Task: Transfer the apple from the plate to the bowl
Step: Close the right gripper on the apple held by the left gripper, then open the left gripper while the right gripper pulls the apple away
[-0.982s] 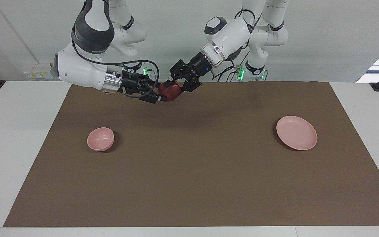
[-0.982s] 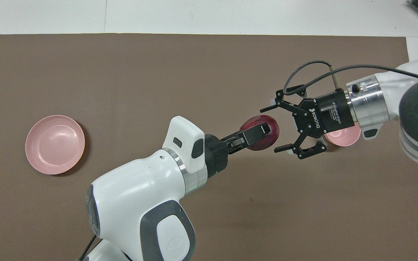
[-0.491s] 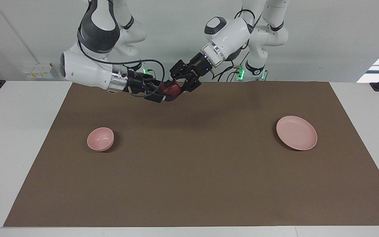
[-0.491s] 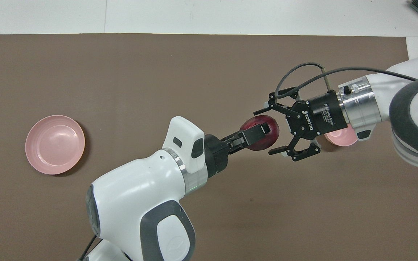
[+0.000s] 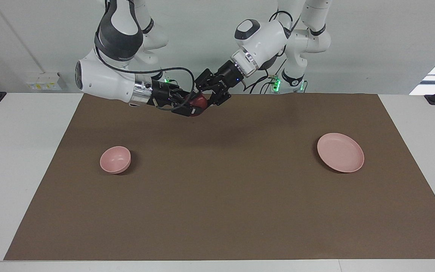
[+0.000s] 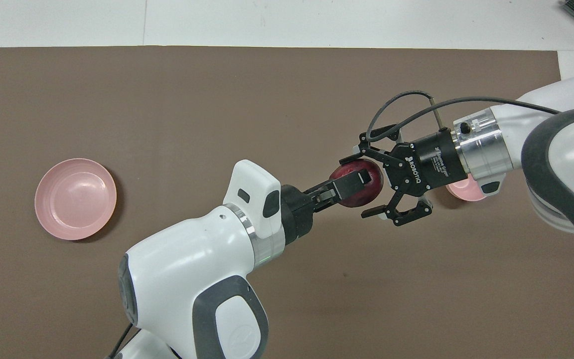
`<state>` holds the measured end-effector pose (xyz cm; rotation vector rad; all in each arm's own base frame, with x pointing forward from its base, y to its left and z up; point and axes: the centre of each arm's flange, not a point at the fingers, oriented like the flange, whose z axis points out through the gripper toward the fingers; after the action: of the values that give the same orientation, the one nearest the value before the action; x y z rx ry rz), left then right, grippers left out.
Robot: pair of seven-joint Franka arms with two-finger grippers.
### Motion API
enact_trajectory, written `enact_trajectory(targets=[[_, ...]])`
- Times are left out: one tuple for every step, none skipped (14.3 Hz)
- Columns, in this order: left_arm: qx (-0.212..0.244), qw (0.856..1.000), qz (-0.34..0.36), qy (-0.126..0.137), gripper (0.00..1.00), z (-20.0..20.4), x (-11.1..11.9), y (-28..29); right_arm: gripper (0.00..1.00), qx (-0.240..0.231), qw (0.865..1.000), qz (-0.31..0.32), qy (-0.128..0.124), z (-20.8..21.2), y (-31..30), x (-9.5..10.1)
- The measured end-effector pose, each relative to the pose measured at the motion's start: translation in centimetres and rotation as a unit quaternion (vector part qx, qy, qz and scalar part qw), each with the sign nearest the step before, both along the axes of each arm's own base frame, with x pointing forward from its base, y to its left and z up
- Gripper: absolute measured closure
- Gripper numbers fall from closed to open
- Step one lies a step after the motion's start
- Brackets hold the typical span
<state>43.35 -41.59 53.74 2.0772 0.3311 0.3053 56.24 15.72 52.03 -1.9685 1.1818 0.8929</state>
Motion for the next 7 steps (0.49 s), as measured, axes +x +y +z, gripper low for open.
enact_trajectory(targets=[[0.001,1.000,-0.001,0.001,0.28,-0.13,-0.10,-0.06,0.19,0.000,1.000,-0.002,0.000,0.01,-0.13,0.05],[0.001,1.000,-0.001,0.001,0.28,-0.16,-0.11,-0.07,0.21,0.000,1.000,-0.002,0.000,-0.02,-0.14,0.04],[0.001,1.000,-0.001,0.001,0.28,-0.16,-0.11,-0.06,0.21,0.000,1.000,-0.002,0.000,-0.02,-0.15,0.04],[0.001,1.000,-0.001,0.001,0.28,-0.16,-0.11,-0.06,0.21,0.000,1.000,-0.002,0.000,-0.02,-0.15,0.04],[0.001,1.000,-0.001,0.001,0.28,-0.16,-0.11,-0.07,0.21,0.000,1.000,-0.002,0.000,-0.03,-0.15,0.04],[0.001,1.000,-0.001,0.001,0.28,-0.16,-0.11,-0.07,0.21,0.000,1.000,-0.002,0.000,-0.03,-0.16,0.04],[0.001,1.000,-0.001,0.001,0.28,-0.16,-0.11,-0.07,0.21,0.000,1.000,-0.001,0.000,-0.03,-0.15,0.04]])
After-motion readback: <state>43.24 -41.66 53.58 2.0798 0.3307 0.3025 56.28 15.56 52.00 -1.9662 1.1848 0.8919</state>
